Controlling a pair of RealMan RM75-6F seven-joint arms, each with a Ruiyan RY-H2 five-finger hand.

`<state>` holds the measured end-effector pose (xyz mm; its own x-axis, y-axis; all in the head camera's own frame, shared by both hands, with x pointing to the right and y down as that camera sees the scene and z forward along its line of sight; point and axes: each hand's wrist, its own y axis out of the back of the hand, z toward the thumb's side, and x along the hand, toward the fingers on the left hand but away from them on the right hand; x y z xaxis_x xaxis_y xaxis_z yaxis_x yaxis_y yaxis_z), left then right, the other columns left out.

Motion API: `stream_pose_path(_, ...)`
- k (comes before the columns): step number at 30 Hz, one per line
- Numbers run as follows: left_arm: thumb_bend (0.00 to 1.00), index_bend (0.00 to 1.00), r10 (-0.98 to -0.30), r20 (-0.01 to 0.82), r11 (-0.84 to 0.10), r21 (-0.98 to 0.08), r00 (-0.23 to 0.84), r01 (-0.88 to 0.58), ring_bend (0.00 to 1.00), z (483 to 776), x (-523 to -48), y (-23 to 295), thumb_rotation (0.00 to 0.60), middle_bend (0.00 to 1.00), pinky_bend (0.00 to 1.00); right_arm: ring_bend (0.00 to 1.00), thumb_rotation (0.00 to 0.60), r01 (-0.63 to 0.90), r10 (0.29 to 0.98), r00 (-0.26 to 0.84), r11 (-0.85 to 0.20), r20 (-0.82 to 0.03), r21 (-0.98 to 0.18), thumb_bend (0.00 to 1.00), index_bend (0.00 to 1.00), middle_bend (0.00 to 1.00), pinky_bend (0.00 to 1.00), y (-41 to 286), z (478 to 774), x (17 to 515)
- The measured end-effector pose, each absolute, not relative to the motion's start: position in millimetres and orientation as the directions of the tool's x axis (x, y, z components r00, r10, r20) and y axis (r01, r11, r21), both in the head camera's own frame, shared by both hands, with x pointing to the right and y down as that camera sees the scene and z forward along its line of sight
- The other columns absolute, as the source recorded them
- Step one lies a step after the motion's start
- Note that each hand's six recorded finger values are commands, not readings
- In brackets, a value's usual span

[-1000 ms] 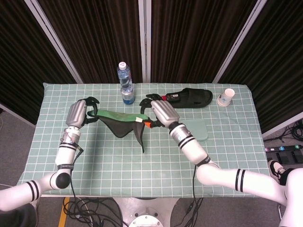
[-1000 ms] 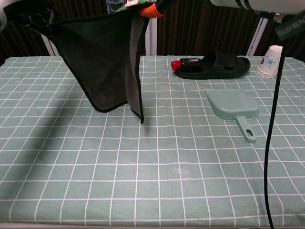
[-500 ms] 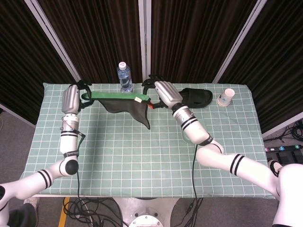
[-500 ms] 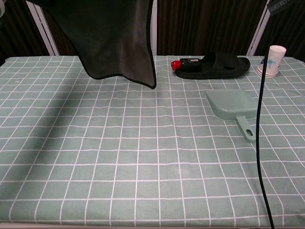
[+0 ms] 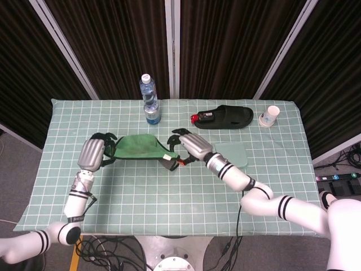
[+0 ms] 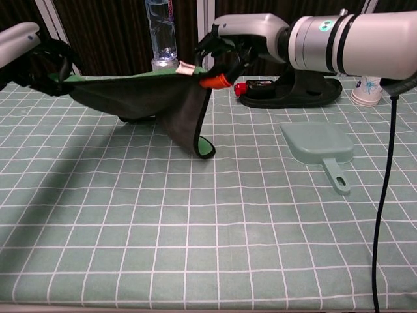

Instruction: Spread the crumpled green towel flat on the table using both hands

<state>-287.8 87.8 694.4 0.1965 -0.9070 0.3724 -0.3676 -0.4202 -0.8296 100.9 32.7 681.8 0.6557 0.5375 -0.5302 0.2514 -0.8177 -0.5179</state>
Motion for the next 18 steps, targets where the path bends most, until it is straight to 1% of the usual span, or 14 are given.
stream_pose_path(6, 0.44, 0.80, -0.894, 0.379, -0.441, -0.837, 0.238, -0.324, 0.38, 689, -300, 117, 0.600, 0.47, 0.26, 0.04, 0.600, 0.169, 0.451, 0.693, -0.860, -0.562, -0.482, 0.50, 0.63, 0.25, 0.00, 68, 691, 102)
stream_pose_path(10, 0.43, 0.80, -0.876, 0.400, -0.472, -0.829, 0.270, -0.301, 0.38, 688, -304, 138, 0.600, 0.47, 0.26, 0.03, 0.600, 0.107, 0.401, 0.706, -0.875, -0.583, -0.472, 0.50, 0.62, 0.25, 0.00, 87, 697, 104)
stream_pose_path(15, 0.41, 0.80, -0.845, 0.436, -0.517, -0.813, 0.310, -0.267, 0.38, 689, -303, 159, 0.600, 0.47, 0.26, 0.02, 0.596, 0.047, 0.364, 0.709, -0.879, -0.605, -0.474, 0.49, 0.61, 0.24, 0.00, 105, 705, 109)
stream_pose_path(18, 0.39, 0.79, -0.828, 0.459, -0.539, -0.810, 0.323, -0.231, 0.38, 693, -301, 166, 0.600, 0.47, 0.26, 0.02, 0.587, 0.030, 0.359, 0.711, -0.875, -0.605, -0.483, 0.49, 0.61, 0.24, 0.00, 113, 709, 109)
